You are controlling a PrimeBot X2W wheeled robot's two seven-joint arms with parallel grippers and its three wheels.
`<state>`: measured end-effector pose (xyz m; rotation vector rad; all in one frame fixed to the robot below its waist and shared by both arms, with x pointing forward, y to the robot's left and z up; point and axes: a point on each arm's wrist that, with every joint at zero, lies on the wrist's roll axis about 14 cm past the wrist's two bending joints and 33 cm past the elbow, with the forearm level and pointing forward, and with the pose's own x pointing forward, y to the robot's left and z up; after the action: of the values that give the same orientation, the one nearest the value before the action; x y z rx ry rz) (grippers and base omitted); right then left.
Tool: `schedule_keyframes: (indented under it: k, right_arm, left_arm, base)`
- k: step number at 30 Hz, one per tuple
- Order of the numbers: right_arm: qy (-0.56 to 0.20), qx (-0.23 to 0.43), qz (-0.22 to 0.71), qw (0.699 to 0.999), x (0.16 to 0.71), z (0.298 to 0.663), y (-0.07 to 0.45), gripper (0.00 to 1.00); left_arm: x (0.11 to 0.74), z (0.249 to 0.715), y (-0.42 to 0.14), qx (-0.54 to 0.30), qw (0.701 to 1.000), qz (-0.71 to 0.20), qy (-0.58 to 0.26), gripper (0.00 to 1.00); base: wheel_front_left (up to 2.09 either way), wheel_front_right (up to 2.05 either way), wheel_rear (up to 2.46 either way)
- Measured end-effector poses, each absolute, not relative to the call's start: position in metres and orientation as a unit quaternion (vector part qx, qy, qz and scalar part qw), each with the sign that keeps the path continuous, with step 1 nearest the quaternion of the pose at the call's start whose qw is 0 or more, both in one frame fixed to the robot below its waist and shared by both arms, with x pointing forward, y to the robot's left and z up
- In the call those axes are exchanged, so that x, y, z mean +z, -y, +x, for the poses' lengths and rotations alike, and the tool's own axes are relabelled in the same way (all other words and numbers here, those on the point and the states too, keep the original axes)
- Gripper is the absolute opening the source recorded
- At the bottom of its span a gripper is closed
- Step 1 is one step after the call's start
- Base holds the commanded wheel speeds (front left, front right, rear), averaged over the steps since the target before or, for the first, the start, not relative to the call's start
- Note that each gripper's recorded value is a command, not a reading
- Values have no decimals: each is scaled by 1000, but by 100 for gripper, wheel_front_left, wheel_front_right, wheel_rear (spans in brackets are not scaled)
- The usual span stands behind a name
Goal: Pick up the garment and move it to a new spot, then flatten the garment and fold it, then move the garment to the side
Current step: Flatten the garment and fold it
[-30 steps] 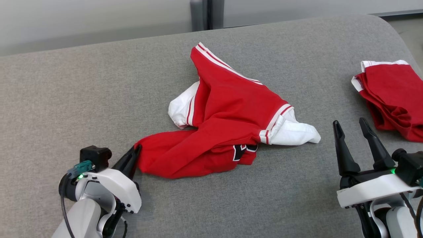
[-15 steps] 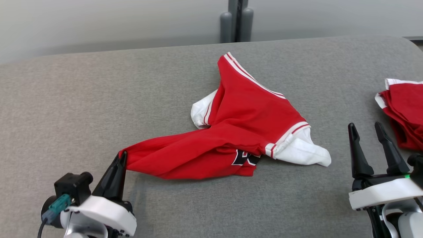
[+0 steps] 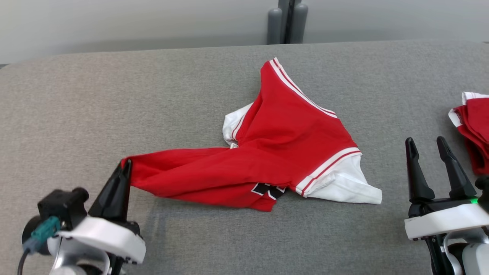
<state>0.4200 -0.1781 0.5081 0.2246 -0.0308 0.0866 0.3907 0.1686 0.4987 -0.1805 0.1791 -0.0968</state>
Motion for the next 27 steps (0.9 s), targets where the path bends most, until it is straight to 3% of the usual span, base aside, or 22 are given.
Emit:
schedule_keyframes:
  k: [10,15,20,21,22,23,27]
  right_arm:
    - [7,18,112,993,501,420,194,100]
    - [-7,1,111,994,489,418,205,100]
    - [-10,-6,110,994,486,419,209,100]
    - [-10,-6,110,994,486,419,209,100]
    - [-8,-6,110,994,487,420,209,100]
    - [-6,-5,111,994,487,420,209,100]
    - [-2,3,110,994,490,422,204,100]
  left_arm:
    - [448,457,-134,-93,977,-100,-164,0]
    - [403,471,-117,-101,963,-106,-226,0]
    - [383,478,-106,-106,959,-115,-235,1]
    - [382,478,-106,-103,960,-119,-230,36]
    - [382,477,-107,-101,961,-123,-225,94]
    - [384,477,-106,-102,963,-126,-214,100]
    - [406,481,-114,-90,977,-125,-151,100]
  base:
    - [0,0,0]
    - [0,0,0]
    - [0,0,0]
    - [0,0,0]
    - [0,0,0]
    - [0,0,0]
    - [0,0,0]
